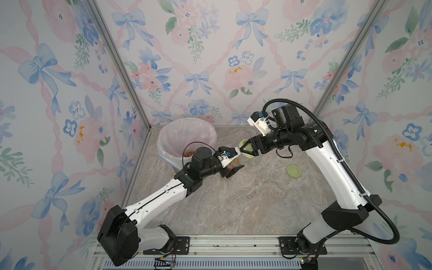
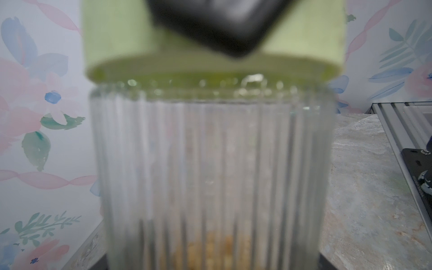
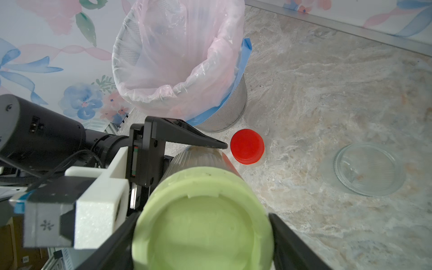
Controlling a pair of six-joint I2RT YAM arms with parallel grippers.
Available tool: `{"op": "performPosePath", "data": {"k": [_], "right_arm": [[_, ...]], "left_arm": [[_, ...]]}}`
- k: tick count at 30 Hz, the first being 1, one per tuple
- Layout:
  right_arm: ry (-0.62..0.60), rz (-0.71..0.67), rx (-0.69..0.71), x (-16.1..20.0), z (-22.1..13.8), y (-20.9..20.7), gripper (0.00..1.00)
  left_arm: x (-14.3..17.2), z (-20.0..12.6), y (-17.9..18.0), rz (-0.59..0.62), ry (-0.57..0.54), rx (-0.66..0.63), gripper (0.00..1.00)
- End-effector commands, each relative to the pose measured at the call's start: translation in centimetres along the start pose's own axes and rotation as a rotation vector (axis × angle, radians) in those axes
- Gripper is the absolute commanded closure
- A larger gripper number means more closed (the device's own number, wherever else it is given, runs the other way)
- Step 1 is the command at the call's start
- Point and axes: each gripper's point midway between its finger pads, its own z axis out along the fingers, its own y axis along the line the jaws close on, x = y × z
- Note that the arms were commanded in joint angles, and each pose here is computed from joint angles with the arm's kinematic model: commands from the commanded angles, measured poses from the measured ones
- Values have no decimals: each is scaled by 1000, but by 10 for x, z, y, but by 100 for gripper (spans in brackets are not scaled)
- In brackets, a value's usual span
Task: Empty moldy peanuts from jars
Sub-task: Unscrew the lid from the jar.
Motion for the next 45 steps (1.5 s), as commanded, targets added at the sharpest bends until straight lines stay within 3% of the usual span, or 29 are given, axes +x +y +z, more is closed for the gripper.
{"op": "performPosePath", "data": {"k": [1,12,45], "right_arm": [[5,-120,-67,-2,-2,9,17],[37,-373,-204,12,0,29,14],[16,-358,-141,19,-22,10,3]], "left_arm": [[-67,-19,0,68,-212,16,100],[-66,-19,-2,63,-212,31,100],[-62,-20,3,59,-197,13,100]]}}
